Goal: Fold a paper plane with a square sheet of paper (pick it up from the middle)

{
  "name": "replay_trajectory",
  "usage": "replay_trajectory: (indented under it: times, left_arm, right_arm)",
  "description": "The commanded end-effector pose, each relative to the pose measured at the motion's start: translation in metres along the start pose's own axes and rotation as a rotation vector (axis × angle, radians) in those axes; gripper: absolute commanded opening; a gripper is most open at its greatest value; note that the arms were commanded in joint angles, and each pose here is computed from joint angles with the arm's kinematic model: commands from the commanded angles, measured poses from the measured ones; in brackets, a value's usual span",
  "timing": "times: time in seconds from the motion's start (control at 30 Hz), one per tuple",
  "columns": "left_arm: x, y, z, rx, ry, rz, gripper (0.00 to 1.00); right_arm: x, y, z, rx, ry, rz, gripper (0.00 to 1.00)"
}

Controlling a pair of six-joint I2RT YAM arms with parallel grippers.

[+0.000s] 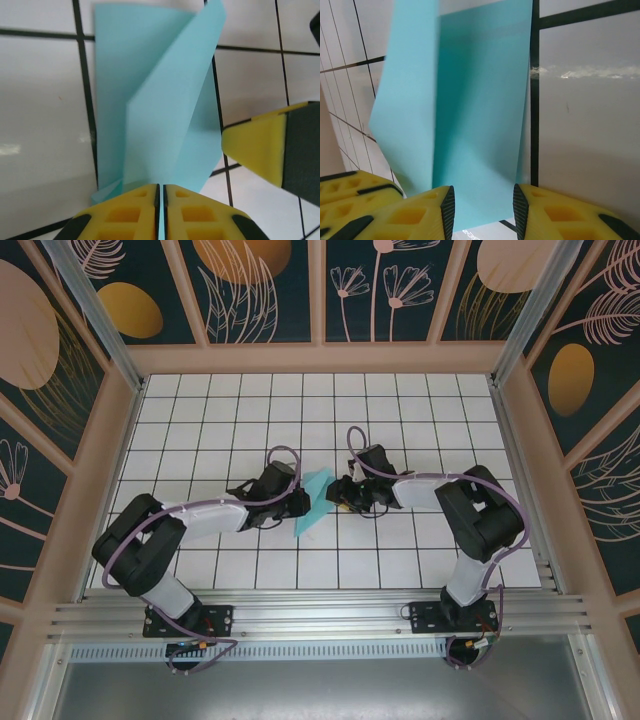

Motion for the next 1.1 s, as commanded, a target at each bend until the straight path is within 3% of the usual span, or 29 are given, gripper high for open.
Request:
replay_trajectory:
  times: [0.0,0.47,0.87,1.07]
  left_arm:
    - [-0.007,-0.007,0.009,0.02,-0.098,-0.019,0.19]
    - [0.026,0.007,0.024,0.048,-0.16,0.093,0.24]
    - [0.031,0.021,0.012,-0.005,-0.02,0.114,0.24]
    - [0.032,0.025,0.008,-0.046,0.019,0.122,0.22]
  right_arm:
    - [0.004,0.001,-0.003,0.015,0.0,0.001,0.4]
    - [0.004,0.009,-0.013,0.06,-0.007,-0.001,0.4]
    - [0.008,0.007,0.007,0.038,-0.078,0.019,0.37]
    - [-0.007,-0.001,-0.001,0.023,0.042,-0.071,0.38]
Point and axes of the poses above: each hand's point on the last joint's axis, 136 mm out from that joint toward the fingers, its own x axis out along the fingers, its own z axis along the line the jaws close on, y = z × x, the point moved 4 cm from there along -x, back along the fingers, and after that the axes turned 13 degrees about x, right-handed, at the moved point
